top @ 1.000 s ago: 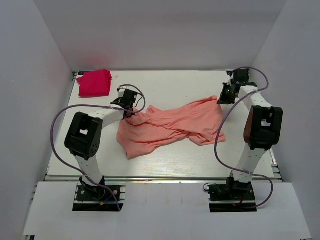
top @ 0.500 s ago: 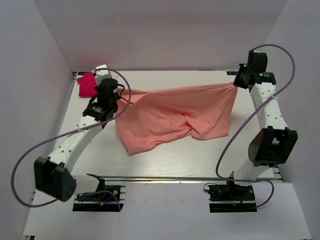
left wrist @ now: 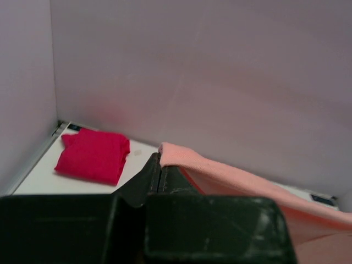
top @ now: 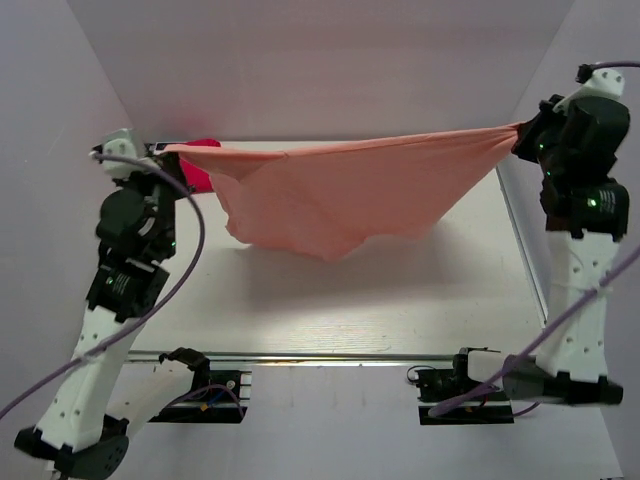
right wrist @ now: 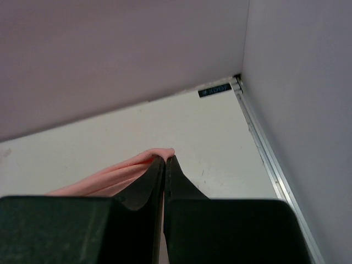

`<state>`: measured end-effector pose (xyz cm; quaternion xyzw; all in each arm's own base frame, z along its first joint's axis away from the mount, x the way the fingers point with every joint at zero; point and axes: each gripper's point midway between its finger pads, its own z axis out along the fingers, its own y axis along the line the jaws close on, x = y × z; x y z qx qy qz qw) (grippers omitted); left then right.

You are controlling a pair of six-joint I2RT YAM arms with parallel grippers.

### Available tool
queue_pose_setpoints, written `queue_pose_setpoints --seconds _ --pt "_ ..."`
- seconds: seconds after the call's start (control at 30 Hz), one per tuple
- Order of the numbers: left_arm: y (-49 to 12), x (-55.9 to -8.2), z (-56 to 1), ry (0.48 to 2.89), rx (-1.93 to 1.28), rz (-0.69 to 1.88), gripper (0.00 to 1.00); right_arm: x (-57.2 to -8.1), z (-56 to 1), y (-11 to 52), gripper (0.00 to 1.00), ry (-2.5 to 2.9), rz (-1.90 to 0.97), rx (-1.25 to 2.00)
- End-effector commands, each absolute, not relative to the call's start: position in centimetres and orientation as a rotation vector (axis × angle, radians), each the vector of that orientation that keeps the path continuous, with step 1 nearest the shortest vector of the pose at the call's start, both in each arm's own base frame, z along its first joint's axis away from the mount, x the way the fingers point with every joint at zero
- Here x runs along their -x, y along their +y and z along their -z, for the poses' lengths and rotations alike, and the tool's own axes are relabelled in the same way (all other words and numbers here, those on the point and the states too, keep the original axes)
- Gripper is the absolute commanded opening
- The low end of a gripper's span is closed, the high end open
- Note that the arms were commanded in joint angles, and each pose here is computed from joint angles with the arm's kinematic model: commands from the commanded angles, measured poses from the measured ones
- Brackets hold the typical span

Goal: Fold and stack the t-shirts
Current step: Flatten out the tshirt

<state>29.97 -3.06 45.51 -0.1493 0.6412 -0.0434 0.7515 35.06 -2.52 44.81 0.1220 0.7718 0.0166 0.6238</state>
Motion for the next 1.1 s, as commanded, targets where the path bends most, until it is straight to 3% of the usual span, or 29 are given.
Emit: queue_pose_setpoints --seconds 0.0,0.33,0.53,0.67,0.87,1.07 --pt "-1.3 -25.7 -51.4 1.228 0.331 0.144 0.00 -30.9 -50.4 -3.9 0.00 1.603 0.031 -0.288" --pt "0.1 -15.0 -60.4 0.977 0.220 0.307 0.00 -19.2 -60.6 -3.1 0.00 1.281 0.042 -0.233" --pt "-0.5 -11.4 -63.3 0.908 0.126 0.376 0.00 -14.2 -62.0 -3.3 0.00 1.180 0.059 -0.250" --pt "-1.5 -12.4 -63.0 0.936 0.094 0.384 0.00 -13.5 -61.8 -2.9 0.00 1.164 0.041 -0.236" --pt "-3.4 -18.1 -59.9 1.044 0.095 0.352 0.00 -19.3 -57.8 -2.8 0.00 1.275 0.011 -0.236" --pt "-4.0 -27.2 -51.8 1.234 0.194 0.193 0.00 -29.1 -45.7 -0.7 0.00 1.509 -0.139 -0.191"
